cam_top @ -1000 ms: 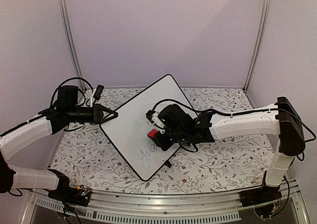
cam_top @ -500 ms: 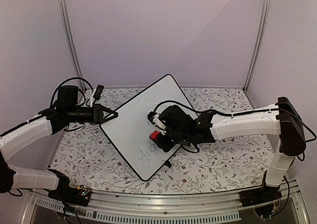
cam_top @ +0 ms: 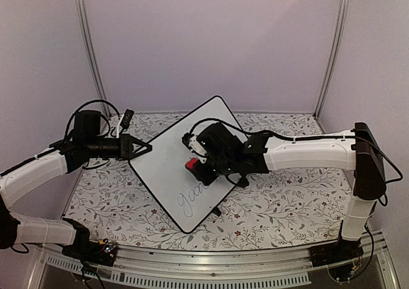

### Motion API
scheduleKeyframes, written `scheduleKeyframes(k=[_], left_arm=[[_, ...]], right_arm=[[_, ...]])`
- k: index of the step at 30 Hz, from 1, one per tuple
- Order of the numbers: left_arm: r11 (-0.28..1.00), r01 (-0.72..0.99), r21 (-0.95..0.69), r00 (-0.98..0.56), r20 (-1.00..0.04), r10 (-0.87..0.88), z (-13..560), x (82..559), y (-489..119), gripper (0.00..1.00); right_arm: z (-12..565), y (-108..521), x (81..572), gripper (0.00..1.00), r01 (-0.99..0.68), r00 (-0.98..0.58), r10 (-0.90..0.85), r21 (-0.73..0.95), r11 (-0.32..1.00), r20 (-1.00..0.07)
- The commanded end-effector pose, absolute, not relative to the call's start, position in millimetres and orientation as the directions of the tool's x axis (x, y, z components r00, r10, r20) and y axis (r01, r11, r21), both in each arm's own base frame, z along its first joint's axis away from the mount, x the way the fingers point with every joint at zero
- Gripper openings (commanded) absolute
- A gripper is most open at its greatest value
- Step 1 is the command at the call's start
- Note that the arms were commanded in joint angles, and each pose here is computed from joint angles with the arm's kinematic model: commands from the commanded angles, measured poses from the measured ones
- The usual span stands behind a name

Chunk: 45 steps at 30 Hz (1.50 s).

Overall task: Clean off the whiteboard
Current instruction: Erase the whiteboard at the center of the board.

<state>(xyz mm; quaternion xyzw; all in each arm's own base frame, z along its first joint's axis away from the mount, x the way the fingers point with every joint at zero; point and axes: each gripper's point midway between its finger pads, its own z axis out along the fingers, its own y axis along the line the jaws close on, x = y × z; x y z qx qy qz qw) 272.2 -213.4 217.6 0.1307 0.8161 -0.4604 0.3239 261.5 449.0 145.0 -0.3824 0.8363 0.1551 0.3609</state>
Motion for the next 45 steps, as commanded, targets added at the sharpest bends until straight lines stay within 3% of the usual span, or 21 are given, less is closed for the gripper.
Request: scheduleKeyframes(k=[1, 11, 28, 45], left_arm=[[0.500, 0.557, -0.663, -0.744, -0.666, -0.054, 221.3, 264.1, -219.6, 0.00], [0.501, 0.556, -0.663, -0.744, -0.666, -0.054, 220.9, 264.0, -219.4, 0.00], [0.503, 0.556, -0.661, -0.743, -0.667, -0.054, 220.4, 264.3, -218.9, 0.00], [0.502, 0.555, -0.663, -0.745, -0.665, -0.054, 219.9, 264.5, -219.5, 0.00]], right_arm=[[145.7, 457.7, 280.2, 0.00, -0.745, -0.434, -0.519, -0.031, 0.666, -0.737], [157.8, 462.9, 292.6, 0.00, -0.743, -0.422, -0.502, -0.029, 0.668, -0.755], [110.0, 426.9, 271.5, 0.00, -0.725, -0.505, -0.512, 0.020, 0.688, -0.695], [103.0, 410.0, 262.6, 0.00, -0.700, -0.542, -0.490, 0.043, 0.713, -0.683]])
